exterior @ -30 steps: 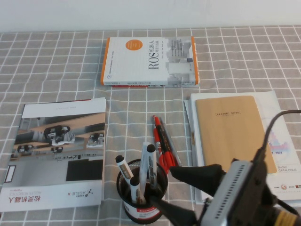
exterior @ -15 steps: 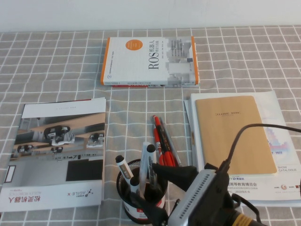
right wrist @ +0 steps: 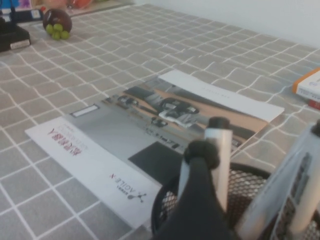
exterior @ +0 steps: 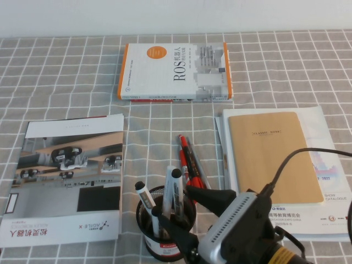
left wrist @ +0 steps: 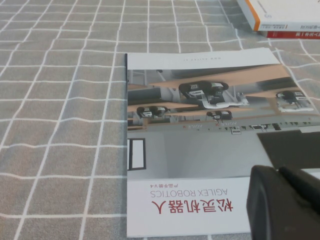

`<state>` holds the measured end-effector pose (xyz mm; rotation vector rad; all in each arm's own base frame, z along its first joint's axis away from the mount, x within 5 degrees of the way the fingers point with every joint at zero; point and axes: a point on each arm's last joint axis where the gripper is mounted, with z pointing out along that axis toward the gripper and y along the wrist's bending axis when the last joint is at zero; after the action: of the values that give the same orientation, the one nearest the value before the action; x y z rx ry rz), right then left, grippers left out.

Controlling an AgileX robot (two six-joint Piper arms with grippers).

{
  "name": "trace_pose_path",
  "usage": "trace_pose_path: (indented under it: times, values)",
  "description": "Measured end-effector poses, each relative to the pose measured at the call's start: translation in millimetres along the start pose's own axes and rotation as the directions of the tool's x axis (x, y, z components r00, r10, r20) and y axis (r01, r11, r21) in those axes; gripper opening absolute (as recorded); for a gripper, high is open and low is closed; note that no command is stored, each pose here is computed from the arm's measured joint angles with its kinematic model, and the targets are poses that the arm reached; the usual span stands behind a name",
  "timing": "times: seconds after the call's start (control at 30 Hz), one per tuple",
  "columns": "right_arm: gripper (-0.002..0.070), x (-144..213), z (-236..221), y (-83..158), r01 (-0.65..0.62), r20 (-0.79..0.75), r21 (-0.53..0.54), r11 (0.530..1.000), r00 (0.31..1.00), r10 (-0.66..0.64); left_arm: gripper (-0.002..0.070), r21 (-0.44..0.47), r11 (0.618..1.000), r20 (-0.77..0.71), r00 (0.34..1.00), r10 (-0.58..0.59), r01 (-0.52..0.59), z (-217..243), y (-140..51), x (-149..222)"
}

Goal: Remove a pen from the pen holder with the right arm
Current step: 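Take a marker out of the pen holder and lay it on the table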

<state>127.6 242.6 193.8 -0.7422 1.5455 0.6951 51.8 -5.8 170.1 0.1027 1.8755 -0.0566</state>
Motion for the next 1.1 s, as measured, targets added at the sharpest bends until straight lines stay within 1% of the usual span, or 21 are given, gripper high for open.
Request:
trace_pose_path:
  times: [0.37,0.57,0.73,1.0,1.1]
  values:
    - [0.0451,5,10,4,0.02,-0.013,-0.022,1.0,1.0,-0.02,-0.0003,0.0,1.0,0.0,1.0,0.0,0.0,0,0.0,0]
    - [0.0451,1,12,7,-0.011,0.003,-0.045,0.999,1.0,0.011,-0.0003,0.0,1.0,0.0,1.0,0.0,0.0,0,0.0,0]
    - [0.0451,0,18,9,-0.014,0.009,-0.044,0.999,1.0,0.014,-0.0003,0.0,1.0,0.0,1.0,0.0,0.0,0,0.0,0]
    - [0.0451,7,28,11,-0.009,-0.011,-0.043,0.999,1.0,0.009,-0.0003,0.0,1.0,0.0,1.0,0.0,0.0,0,0.0,0]
    - [0.0441,8,30,12,-0.013,-0.011,-0.043,0.999,1.0,0.012,-0.0003,0.0,1.0,0.0,1.0,0.0,0.0,0,0.0,0]
